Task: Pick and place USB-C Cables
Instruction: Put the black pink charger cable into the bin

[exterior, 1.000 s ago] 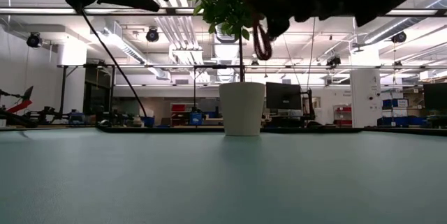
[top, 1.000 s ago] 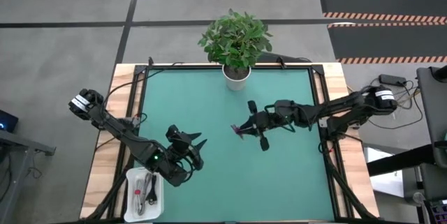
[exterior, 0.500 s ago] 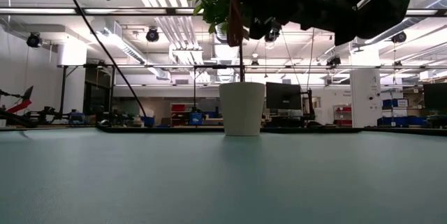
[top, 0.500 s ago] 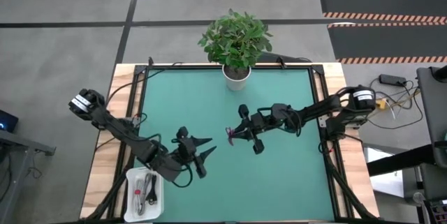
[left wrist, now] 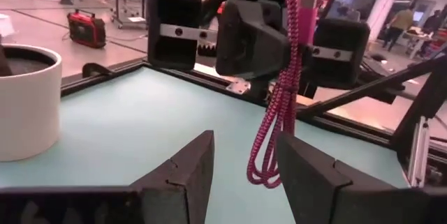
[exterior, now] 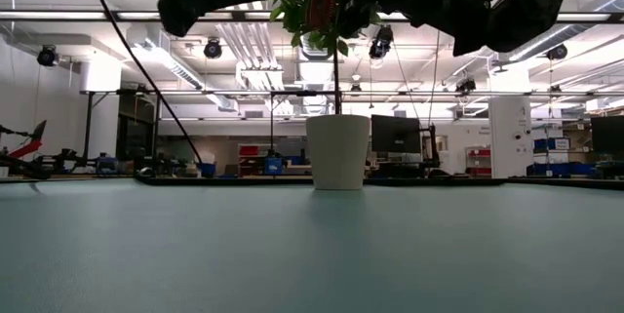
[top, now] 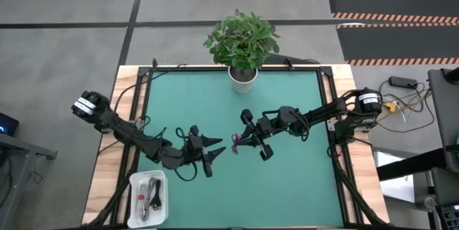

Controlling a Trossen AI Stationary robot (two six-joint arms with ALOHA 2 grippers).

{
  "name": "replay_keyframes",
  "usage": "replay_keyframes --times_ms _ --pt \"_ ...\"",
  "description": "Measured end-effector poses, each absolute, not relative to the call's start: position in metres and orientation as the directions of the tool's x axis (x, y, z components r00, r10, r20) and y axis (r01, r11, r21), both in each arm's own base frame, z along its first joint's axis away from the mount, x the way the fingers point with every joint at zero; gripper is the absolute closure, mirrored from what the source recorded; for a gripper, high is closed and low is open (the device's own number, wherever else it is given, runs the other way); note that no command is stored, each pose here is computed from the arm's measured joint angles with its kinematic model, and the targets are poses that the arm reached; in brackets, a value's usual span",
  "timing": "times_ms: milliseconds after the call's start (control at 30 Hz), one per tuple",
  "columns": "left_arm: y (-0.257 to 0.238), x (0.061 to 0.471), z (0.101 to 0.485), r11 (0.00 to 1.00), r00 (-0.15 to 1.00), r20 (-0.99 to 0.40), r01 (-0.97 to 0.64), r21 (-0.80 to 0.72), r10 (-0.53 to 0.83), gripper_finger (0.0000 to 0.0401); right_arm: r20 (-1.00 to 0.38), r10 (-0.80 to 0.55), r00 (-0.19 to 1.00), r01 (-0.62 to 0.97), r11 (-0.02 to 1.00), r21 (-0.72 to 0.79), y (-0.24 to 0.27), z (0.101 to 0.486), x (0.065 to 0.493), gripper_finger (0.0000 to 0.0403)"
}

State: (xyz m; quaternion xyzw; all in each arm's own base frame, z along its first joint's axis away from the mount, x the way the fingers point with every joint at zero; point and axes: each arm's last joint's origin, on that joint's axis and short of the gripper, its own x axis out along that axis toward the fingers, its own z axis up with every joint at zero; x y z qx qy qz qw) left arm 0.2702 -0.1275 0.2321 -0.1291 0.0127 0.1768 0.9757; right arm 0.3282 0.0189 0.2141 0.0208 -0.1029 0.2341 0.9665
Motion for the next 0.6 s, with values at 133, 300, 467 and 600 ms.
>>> replay_keyframes --times_ms 133,300,467,600 --pt "-0.123 0.274 0.235 0.903 0.939 -0.058 -0.343 -0.260 0.340 0.0263 0.213 0.448 0.868 -0.457 0.889 -0.010 0.019 0.215 0.329 0.0390" --pt "-0.122 0.287 0.234 0.928 0.957 0.003 -0.282 -0.244 0.291 0.0263 0.204 0.448 0.870 -0.456 0.890 -0.011 0.019 0.211 0.332 0.0390" --pt "-0.120 0.300 0.229 0.945 0.963 0.060 -0.246 -0.218 0.264 0.0263 0.193 0.448 0.873 -0.456 0.890 -0.004 0.019 0.207 0.337 0.0390" --pt "-0.115 0.303 0.228 0.939 0.959 0.059 -0.256 -0.231 0.276 0.0263 0.193 0.448 0.873 -0.455 0.890 -0.006 0.019 0.207 0.337 0.0390"
